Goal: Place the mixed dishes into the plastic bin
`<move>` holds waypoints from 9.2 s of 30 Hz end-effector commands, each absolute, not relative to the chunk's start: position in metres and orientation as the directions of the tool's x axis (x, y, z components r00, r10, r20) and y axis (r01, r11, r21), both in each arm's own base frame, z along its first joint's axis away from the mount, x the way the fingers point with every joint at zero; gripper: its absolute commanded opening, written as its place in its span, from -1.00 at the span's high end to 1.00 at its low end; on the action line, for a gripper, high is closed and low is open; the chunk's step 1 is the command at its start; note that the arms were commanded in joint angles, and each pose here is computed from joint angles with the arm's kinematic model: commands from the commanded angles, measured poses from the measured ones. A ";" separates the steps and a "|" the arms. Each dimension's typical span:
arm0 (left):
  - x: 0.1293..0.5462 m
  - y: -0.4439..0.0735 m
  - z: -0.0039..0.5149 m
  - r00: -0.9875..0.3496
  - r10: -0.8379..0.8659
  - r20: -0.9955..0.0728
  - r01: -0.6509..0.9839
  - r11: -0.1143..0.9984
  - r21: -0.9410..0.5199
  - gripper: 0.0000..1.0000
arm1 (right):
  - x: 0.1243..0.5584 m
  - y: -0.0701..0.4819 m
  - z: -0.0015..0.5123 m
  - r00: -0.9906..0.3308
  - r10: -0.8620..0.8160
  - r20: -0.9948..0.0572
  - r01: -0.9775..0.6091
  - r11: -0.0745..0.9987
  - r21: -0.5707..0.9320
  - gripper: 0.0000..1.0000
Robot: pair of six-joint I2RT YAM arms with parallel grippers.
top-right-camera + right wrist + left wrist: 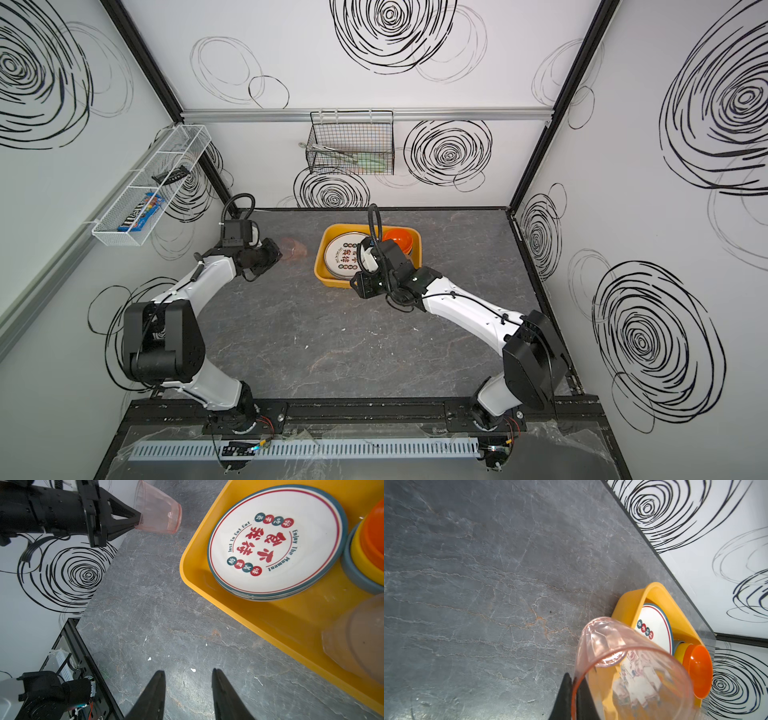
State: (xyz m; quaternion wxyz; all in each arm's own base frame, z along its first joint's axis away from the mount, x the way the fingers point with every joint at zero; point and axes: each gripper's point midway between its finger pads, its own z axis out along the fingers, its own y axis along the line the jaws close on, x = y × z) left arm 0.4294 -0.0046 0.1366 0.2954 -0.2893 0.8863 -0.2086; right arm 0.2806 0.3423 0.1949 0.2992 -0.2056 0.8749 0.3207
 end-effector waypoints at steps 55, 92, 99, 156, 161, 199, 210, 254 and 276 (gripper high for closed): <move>0.304 -0.199 0.196 -0.826 -0.157 -0.541 0.136 0.876 -0.463 0.83 | 0.291 0.354 0.212 -0.824 -0.132 -0.551 -0.434 0.771 0.466 0.24; 0.290 -0.194 0.233 -0.799 -0.262 -0.541 0.152 0.783 -0.604 0.11 | 0.318 0.288 0.216 -0.788 -0.060 -0.613 -0.336 0.876 0.346 0.83; 0.286 -0.205 0.234 -0.808 -0.256 -0.530 0.191 0.738 -0.647 0.02 | 0.332 0.259 0.226 -0.780 -0.009 -0.625 -0.288 0.893 0.346 0.83; 0.280 -0.226 0.207 -0.852 -0.220 -0.474 0.192 0.712 -0.675 -0.06 | 0.398 0.159 0.183 -0.814 0.196 -0.546 -0.039 0.921 0.388 0.85; 0.280 -0.226 0.206 -0.853 -0.221 -0.473 0.190 0.713 -0.675 -0.06 | 0.399 0.160 0.177 -0.824 0.197 -0.531 -0.036 0.918 0.395 0.84; 0.283 -0.215 0.207 -0.842 -0.237 -0.484 0.176 0.728 -0.663 -0.07 | 0.399 0.165 0.188 -0.825 0.197 -0.531 -0.044 0.913 0.407 0.31; 0.300 -0.192 0.218 -0.813 -0.260 -0.521 0.170 0.750 -0.640 -0.21 | 0.384 0.176 0.213 -0.797 0.160 -0.583 -0.140 0.889 0.436 -0.08; 0.355 0.020 0.214 -0.034 -0.073 -0.997 -0.219 0.974 -0.063 -0.92 | 0.356 -0.033 0.191 -0.171 0.140 -0.975 0.561 0.828 0.021 -0.95; 0.357 0.015 0.158 0.038 -0.037 -0.999 -0.170 0.985 -0.043 -0.92 | 0.372 -0.030 0.126 -0.174 0.118 -0.978 0.271 0.960 0.067 -0.95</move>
